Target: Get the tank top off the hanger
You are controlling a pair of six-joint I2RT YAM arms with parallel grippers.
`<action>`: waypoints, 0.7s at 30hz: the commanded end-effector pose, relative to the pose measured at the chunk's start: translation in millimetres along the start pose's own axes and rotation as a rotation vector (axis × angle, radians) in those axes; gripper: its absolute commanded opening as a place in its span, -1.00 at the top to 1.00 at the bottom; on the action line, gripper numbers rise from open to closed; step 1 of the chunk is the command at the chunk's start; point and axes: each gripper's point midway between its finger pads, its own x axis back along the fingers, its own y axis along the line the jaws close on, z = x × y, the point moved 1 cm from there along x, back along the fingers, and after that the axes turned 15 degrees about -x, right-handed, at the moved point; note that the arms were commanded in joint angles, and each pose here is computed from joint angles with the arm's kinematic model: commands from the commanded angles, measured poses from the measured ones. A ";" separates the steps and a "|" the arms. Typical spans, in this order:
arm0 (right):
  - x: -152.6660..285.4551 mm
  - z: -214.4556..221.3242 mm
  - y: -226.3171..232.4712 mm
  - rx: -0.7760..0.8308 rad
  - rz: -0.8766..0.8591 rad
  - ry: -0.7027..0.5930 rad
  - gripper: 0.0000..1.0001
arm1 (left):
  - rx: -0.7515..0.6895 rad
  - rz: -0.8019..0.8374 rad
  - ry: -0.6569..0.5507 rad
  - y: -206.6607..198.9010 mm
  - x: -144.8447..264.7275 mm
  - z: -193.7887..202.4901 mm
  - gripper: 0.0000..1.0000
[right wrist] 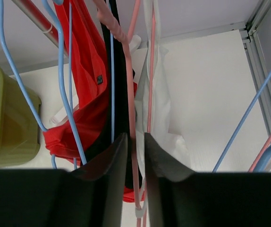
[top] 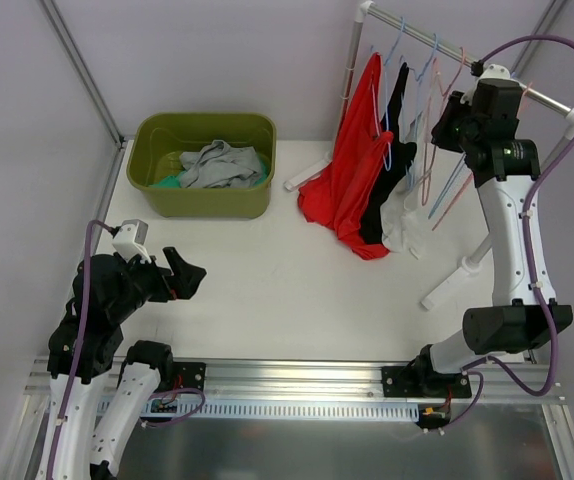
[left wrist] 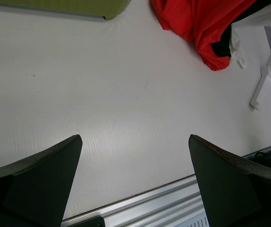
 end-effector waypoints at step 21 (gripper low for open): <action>13.0 -14.1 10.3 -0.128 -0.050 -0.144 0.99 | -0.037 0.052 -0.042 -9.4 1.6 -6.0 -0.97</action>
